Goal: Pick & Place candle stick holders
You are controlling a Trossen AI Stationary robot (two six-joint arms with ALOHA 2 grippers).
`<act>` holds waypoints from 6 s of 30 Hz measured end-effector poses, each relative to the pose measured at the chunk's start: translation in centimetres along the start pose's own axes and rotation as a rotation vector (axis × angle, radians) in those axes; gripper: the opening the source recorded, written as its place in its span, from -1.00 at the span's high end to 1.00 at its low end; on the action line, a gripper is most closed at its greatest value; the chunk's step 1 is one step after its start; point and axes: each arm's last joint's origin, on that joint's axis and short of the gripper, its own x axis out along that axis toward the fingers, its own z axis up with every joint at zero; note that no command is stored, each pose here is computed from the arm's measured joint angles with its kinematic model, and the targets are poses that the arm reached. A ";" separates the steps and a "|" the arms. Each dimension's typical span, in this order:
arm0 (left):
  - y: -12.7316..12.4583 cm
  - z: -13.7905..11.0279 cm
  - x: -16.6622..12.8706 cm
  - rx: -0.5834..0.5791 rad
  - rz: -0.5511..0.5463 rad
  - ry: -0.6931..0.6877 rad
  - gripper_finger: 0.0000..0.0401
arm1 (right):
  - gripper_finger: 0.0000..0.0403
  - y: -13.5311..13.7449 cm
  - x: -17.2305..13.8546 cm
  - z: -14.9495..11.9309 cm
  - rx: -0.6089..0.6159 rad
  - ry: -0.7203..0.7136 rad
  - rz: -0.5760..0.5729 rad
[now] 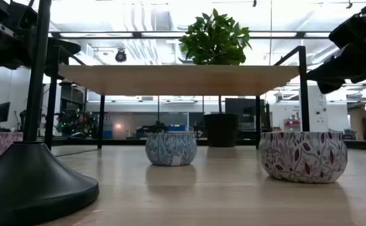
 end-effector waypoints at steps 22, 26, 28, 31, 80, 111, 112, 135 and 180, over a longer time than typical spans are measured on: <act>0.0 0.1 0.0 0.000 -0.001 -0.007 0.95 | 0.82 0.0 0.0 0.0 0.000 0.000 0.000; 0.0 0.1 0.0 0.000 -0.001 -0.007 0.95 | 0.82 0.0 0.0 0.0 0.000 0.000 0.000; 0.0 0.1 0.0 0.000 -0.001 -0.007 0.95 | 0.82 0.0 0.0 0.0 0.000 0.000 0.000; 0.0 0.1 0.0 0.000 -0.001 -0.007 0.95 | 0.82 0.0 0.0 0.0 0.000 0.000 0.000; 0.0 0.0 0.0 0.000 -0.002 -0.006 0.95 | 0.82 0.0 -0.1 2.7 0.165 -0.379 -0.059; 0.0 0.0 0.0 0.000 -0.002 -0.002 0.95 | 0.86 5.6 -0.7 18.6 0.474 -0.047 0.360; 0.0 0.0 0.0 0.000 -0.002 -0.002 0.95 | 0.85 6.1 -0.4 19.4 0.487 0.005 0.347; 0.0 0.0 0.0 0.000 -0.002 -0.001 0.95 | -0.45 17.2 6.8 23.7 0.622 1.063 -0.233; 0.0 -0.2 0.0 0.000 -0.001 0.017 0.95 | -0.12 25.9 5.7 15.8 0.565 1.260 -0.531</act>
